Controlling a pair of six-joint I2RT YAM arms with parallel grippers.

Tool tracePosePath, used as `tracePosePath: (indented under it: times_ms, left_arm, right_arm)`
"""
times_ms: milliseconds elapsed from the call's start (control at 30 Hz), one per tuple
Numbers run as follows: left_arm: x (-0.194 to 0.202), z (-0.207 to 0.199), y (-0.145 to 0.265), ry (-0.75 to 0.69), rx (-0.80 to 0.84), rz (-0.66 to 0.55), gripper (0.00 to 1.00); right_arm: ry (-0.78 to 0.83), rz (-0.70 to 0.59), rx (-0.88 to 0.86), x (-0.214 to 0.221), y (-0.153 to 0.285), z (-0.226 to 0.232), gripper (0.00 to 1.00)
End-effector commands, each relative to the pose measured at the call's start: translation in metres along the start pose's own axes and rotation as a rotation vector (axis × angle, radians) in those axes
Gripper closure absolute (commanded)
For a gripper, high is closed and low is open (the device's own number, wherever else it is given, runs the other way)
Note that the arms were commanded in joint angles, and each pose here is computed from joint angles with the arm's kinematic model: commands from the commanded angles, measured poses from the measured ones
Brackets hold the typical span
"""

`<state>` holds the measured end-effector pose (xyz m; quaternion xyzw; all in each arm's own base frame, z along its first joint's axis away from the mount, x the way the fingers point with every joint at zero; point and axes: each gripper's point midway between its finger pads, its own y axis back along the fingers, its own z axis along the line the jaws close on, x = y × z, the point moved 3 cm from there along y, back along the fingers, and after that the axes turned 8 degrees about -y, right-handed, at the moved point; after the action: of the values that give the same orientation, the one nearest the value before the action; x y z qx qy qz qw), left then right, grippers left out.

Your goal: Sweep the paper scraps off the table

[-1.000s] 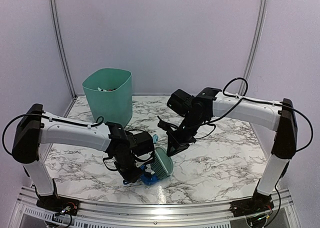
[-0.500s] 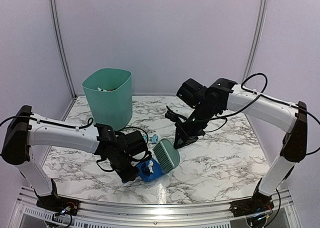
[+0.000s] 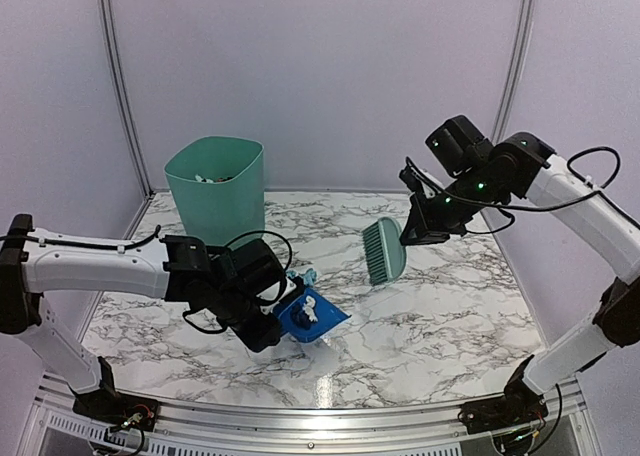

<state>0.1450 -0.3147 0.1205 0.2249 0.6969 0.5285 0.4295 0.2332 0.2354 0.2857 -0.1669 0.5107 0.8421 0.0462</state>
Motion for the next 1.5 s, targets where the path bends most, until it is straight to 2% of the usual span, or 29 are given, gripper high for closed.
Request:
tracePosePath:
  times_ms: [0, 200, 433, 800, 1200, 1467]
  left_arm:
    - [-0.025, 0.006, 0.037, 0.054, -0.003, -0.112, 1.0]
    - [-0.048, 0.03, 0.077, 0.129, -0.047, -0.185, 1.0]
    - [-0.072, 0.07, 0.122, 0.24, -0.078, -0.271, 1.0]
    - [-0.121, 0.125, 0.186, 0.355, -0.041, -0.433, 1.0]
    - [-0.148, 0.193, 0.222, 0.539, 0.019, -0.559, 1.0]
    - [-0.156, 0.229, 0.245, 0.705, 0.114, -0.67, 1.0]
  right_arm:
    - [-0.112, -0.133, 0.127, -0.014, 0.017, -0.028, 1.0]
    - [-0.192, -0.152, 0.164, -0.011, 0.01, -0.043, 1.0]
    - [-0.231, -0.145, 0.107, -0.008, 0.001, -0.039, 1.0]
    - [-0.27, -0.138, 0.049, -0.008, -0.008, -0.033, 1.0]
    - [-0.293, -0.139, 0.014, -0.01, -0.009, -0.028, 1.0]
    - [-0.301, -0.138, -0.003, -0.012, -0.01, -0.025, 1.0]
